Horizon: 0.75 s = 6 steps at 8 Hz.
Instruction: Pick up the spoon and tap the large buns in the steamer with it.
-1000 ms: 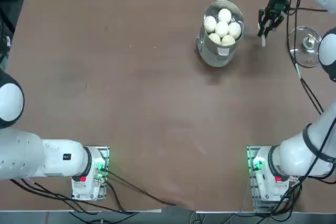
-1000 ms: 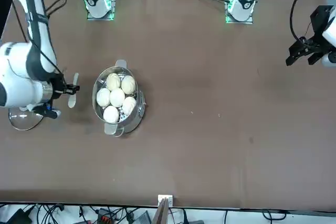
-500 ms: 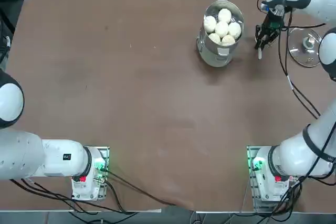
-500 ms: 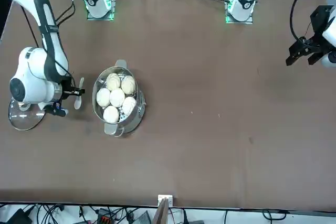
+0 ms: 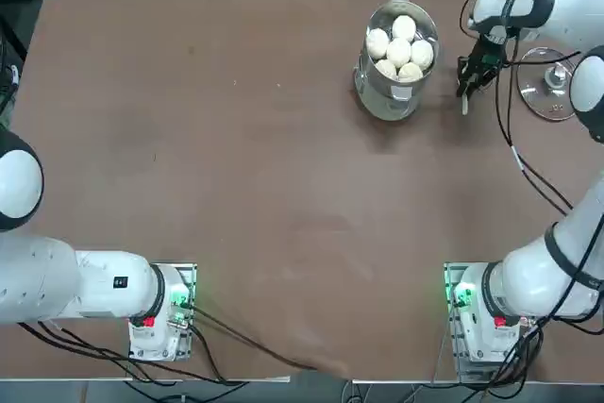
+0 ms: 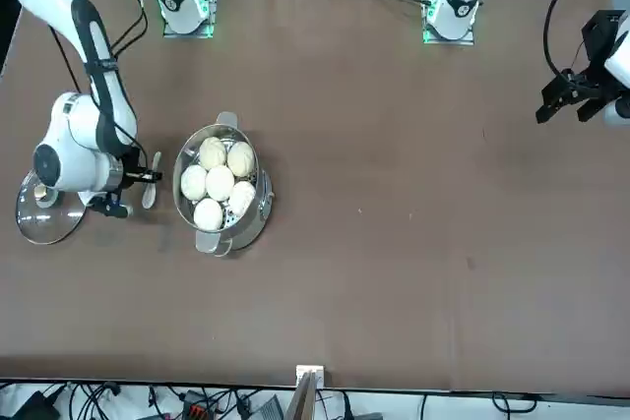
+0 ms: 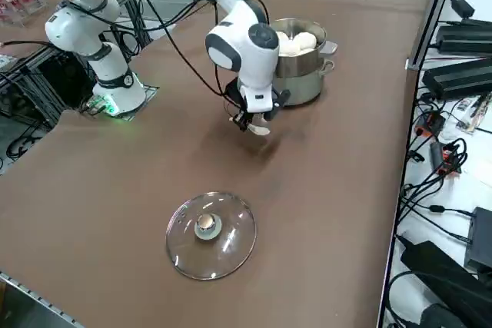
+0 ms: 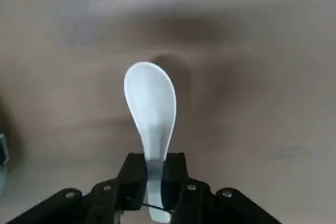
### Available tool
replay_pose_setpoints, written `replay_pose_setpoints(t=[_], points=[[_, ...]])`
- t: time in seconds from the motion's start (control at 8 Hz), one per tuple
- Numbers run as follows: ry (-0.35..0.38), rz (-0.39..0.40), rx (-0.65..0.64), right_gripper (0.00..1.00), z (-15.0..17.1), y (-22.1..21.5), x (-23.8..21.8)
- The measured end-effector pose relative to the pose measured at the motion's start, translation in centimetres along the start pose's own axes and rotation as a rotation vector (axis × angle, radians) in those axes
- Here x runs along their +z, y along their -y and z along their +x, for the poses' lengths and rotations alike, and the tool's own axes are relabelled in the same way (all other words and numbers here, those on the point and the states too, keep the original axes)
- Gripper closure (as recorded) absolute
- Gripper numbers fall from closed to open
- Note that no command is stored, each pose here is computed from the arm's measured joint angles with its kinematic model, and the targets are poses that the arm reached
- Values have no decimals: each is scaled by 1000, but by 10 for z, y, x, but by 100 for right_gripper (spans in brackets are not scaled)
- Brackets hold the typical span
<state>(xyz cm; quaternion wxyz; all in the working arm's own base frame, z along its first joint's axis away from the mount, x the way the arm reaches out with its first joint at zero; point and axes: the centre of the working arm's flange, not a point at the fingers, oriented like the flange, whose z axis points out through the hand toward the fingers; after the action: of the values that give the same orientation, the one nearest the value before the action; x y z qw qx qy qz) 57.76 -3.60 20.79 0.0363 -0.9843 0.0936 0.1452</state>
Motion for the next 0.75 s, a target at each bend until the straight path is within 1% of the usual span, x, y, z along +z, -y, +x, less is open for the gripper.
replay_pose_setpoints(t=[0.25,0.62,0.75], points=[[12,-3,3,81,2,-2,14],[23,-5,5,80,3,-3,22],[25,-6,4,67,3,-3,23]])
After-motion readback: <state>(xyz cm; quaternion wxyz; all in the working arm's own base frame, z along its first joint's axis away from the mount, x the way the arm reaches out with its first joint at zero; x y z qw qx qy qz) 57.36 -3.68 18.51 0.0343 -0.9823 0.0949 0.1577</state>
